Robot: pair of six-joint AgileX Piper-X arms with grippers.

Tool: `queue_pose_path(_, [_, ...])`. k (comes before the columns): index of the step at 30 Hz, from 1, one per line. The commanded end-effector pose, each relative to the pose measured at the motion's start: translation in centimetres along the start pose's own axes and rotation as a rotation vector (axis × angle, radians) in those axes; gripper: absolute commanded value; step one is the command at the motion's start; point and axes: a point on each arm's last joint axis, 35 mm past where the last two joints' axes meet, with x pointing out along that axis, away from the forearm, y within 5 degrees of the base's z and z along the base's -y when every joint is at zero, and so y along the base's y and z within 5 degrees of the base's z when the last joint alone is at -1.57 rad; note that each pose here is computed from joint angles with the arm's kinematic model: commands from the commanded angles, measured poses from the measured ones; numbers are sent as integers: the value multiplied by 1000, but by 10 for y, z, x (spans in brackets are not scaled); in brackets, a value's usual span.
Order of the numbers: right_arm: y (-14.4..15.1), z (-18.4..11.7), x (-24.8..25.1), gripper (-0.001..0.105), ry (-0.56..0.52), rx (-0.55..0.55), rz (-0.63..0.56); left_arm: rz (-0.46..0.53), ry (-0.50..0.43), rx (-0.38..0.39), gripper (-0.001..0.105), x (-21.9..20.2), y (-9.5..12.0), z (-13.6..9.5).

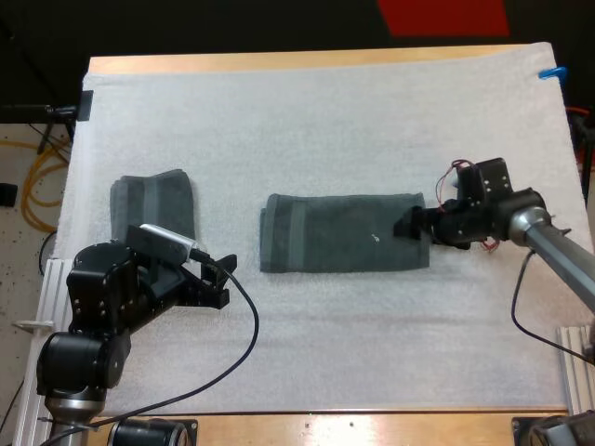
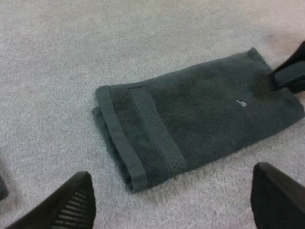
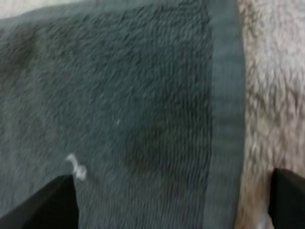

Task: Pick towel from pile fold and stack

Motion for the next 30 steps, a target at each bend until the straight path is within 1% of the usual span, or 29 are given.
queue_pose_path(1, [-1,7,0,78,-16,-3,11,-2,-11,10,66,-2,-1,2])
queue_pose_path(4, [-2,10,6,78,-7,7,39,-2,-11,10,66,-2,-1,2])
queue_pose_path(9, [-4,7,20,78,34,62,172,-2,-11,10,66,-2,-1,2])
queue_pose_path(11, [-6,3,29,78,73,96,255,-2,-11,10,66,-2,-1,2])
queue_pose_path(13, [-8,0,35,78,98,119,297,-2,-11,10,66,-2,-1,2])
queue_pose_path(17, [-10,-3,37,76,116,133,274,-2,-11,10,66,-2,-1,2])
queue_pose_path(18, [-10,-3,37,73,116,133,268,-2,-11,10,66,-2,-1,2])
queue_pose_path(20, [-11,-3,36,55,111,129,237,-2,-11,10,66,-2,-1,2])
queue_pose_path(21, [-11,-2,35,48,108,125,225,-2,-11,10,66,-2,-1,2])
queue_pose_path(23, [-10,-1,32,22,98,111,188,-2,-11,10,66,-2,-1,2])
queue_pose_path(25, [-9,0,28,0,86,86,154,-2,-11,10,66,-2,-1,2])
queue_pose_path(27, [-8,1,21,1,72,56,100,-2,-11,10,66,-2,-1,2])
queue_pose_path(30, [-4,3,1,1,45,-12,-64,-2,-11,10,66,-2,-1,2])
